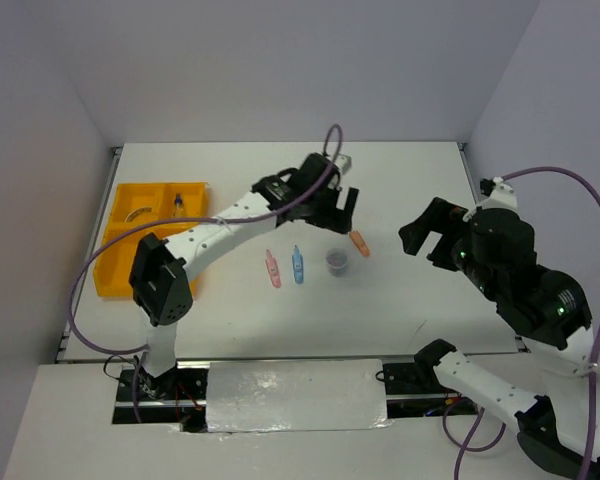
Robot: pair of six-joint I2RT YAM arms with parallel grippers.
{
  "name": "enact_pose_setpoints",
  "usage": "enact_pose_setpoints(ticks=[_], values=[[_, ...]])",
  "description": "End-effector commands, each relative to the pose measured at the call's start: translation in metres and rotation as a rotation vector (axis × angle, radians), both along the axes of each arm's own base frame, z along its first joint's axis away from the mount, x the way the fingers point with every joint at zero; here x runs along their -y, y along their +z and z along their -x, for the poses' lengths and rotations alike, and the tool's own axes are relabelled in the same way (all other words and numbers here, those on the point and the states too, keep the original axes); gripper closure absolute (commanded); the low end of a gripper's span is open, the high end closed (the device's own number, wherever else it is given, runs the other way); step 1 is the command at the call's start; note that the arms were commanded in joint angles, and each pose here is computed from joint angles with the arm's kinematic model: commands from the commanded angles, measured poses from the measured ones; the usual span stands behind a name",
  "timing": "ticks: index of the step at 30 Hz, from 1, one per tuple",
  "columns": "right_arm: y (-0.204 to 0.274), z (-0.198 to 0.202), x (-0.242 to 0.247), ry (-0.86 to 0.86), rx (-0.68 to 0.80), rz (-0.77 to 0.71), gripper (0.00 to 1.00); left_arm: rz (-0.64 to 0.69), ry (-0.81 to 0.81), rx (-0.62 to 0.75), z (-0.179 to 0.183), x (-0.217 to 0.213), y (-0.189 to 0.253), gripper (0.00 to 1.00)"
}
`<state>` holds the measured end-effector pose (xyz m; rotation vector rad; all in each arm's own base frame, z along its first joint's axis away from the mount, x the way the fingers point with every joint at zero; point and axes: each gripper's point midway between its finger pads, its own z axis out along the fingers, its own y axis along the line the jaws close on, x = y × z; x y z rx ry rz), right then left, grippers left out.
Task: Sort the stationery into containers
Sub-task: Pick up the stationery from the center of the board.
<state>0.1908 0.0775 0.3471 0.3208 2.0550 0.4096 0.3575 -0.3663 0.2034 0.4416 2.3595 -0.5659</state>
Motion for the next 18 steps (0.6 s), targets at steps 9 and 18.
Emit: enact_pose_setpoints(ticks=[9,18], values=[[-0.002,0.023,0.023,-0.046,0.003,0.022,0.00,-0.139,-0.103,0.012,0.034,0.045,-0.062,0.01],[-0.001,0.018,0.017,-0.024,0.000,0.027,0.01,-0.244,-0.127,0.057,0.019,0.049,-0.096,0.01]])
